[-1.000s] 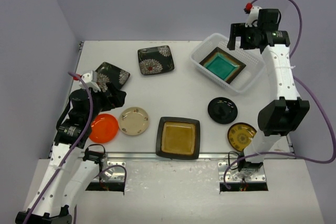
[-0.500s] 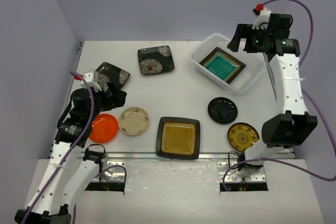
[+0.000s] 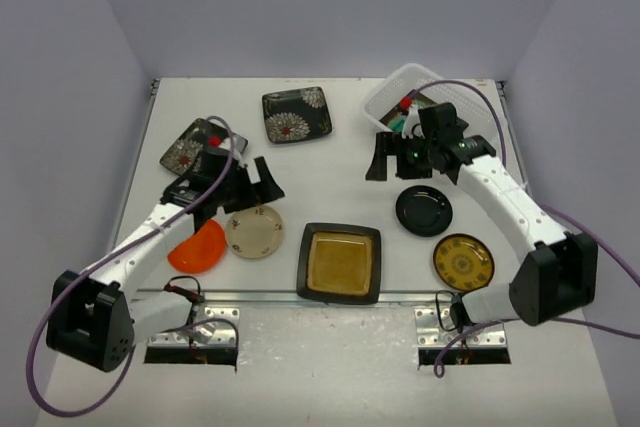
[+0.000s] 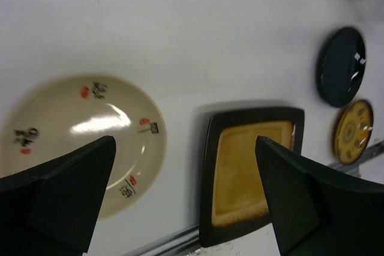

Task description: Place the plates into the plastic bin on the countertop

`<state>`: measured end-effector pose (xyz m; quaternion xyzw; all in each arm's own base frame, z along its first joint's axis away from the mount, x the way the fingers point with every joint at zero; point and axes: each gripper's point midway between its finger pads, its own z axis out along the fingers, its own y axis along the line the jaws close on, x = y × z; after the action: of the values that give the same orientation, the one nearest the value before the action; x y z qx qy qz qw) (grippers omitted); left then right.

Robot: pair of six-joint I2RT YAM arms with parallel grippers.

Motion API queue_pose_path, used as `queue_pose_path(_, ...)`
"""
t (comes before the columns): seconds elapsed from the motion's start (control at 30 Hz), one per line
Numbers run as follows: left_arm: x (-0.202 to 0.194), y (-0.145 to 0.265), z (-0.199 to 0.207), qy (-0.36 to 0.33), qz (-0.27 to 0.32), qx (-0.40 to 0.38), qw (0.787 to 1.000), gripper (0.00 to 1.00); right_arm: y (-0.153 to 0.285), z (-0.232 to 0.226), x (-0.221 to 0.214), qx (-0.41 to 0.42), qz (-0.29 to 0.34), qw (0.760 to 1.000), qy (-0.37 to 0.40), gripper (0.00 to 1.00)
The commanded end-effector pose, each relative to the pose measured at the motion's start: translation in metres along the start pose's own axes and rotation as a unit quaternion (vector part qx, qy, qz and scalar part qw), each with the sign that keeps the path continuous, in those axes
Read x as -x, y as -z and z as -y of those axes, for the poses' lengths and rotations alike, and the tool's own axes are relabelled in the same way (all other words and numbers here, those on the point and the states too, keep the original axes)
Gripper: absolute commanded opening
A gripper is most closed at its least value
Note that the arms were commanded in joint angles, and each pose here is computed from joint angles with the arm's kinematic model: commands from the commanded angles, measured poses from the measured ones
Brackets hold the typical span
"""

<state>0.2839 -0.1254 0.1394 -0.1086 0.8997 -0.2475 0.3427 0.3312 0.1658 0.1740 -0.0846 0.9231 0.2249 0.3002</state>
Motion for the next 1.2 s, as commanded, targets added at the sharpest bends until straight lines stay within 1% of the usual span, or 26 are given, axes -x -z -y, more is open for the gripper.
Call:
queue_pose_path(0.0,-0.079,-0.022,0.059,-0.013,-0.094,-0.083,0.992,1.00,0.023,-0.021,-0.020,0.057,0.059,0.996,-0.016,0.99)
queue_pose_path(0.13,-0.121,-0.025,0.064,-0.019,-0.116,-0.082,0.990,1.00,0.036,-0.029,-0.046,0.085,0.059,0.995,-0.015,0.99)
queue_pose_path(0.2,-0.137,-0.025,0.061,-0.018,-0.125,-0.082,0.989,1.00,0.035,-0.027,-0.062,0.089,0.050,0.995,-0.022,0.99)
queue_pose_path(0.23,-0.144,-0.026,0.059,-0.014,-0.129,-0.081,0.988,1.00,0.038,-0.029,-0.066,0.098,0.057,0.993,-0.019,0.99)
queue_pose_path(0.33,-0.168,-0.033,0.044,-0.014,-0.151,-0.063,0.986,1.00,0.038,-0.033,-0.084,0.123,0.049,0.991,-0.016,0.99)
queue_pose_path(0.43,-0.180,-0.037,0.034,-0.013,-0.164,-0.055,0.985,0.97,0.043,-0.043,-0.091,0.153,0.045,0.987,-0.015,0.99)
queue_pose_path(0.5,-0.188,-0.041,0.029,-0.013,-0.170,-0.053,0.984,0.93,0.046,-0.048,-0.091,0.168,0.050,0.984,-0.017,0.99)
queue_pose_path(0.6,-0.190,-0.045,0.032,-0.017,-0.169,-0.069,0.983,0.83,0.051,-0.050,-0.090,0.173,0.058,0.983,-0.015,0.99)
queue_pose_path(0.67,-0.194,-0.048,0.035,-0.017,-0.175,-0.085,0.981,0.68,0.052,-0.051,-0.091,0.176,0.062,0.982,-0.010,0.99)
queue_pose_path(0.7,-0.195,-0.049,0.038,-0.015,-0.177,-0.092,0.980,0.58,0.052,-0.051,-0.092,0.177,0.063,0.982,-0.009,0.99)
queue_pose_path(0.73,-0.197,-0.050,0.038,-0.014,-0.181,-0.094,0.979,0.52,0.051,-0.049,-0.094,0.173,0.063,0.983,-0.011,0.99)
queue_pose_path(0.77,-0.198,-0.051,0.039,-0.013,-0.184,-0.096,0.978,0.48,0.049,-0.048,-0.095,0.171,0.063,0.983,-0.013,0.99)
queue_pose_path(0.8,-0.199,-0.053,0.040,-0.014,-0.186,-0.097,0.978,0.40,0.048,-0.046,-0.097,0.168,0.061,0.984,-0.016,0.99)
queue_pose_path(0.83,-0.199,-0.056,0.041,-0.014,-0.187,-0.098,0.977,0.30,0.046,-0.045,-0.100,0.166,0.058,0.984,-0.019,0.99)
queue_pose_path(0.87,-0.201,-0.057,0.039,-0.016,-0.189,-0.095,0.977,0.23,0.046,-0.044,-0.101,0.164,0.057,0.985,-0.021,0.99)
queue_pose_path(0.9,-0.201,-0.059,0.039,-0.016,-0.192,-0.094,0.977,0.12,0.045,-0.043,-0.102,0.162,0.055,0.985,-0.023,0.99)
queue_pose_path(0.97,-0.201,-0.060,0.037,-0.020,-0.191,-0.088,0.977,0.00,0.046,-0.040,-0.102,0.153,0.056,0.986,-0.023,0.99)
queue_pose_path(1.03,-0.197,-0.059,0.039,-0.024,-0.184,-0.090,0.978,0.00,0.046,-0.035,-0.100,0.136,0.061,0.989,-0.022,0.99)
queue_pose_path(1.17,-0.174,-0.046,0.052,-0.025,-0.145,-0.103,0.984,0.00,0.048,-0.026,-0.094,0.105,0.074,0.991,-0.022,0.99)
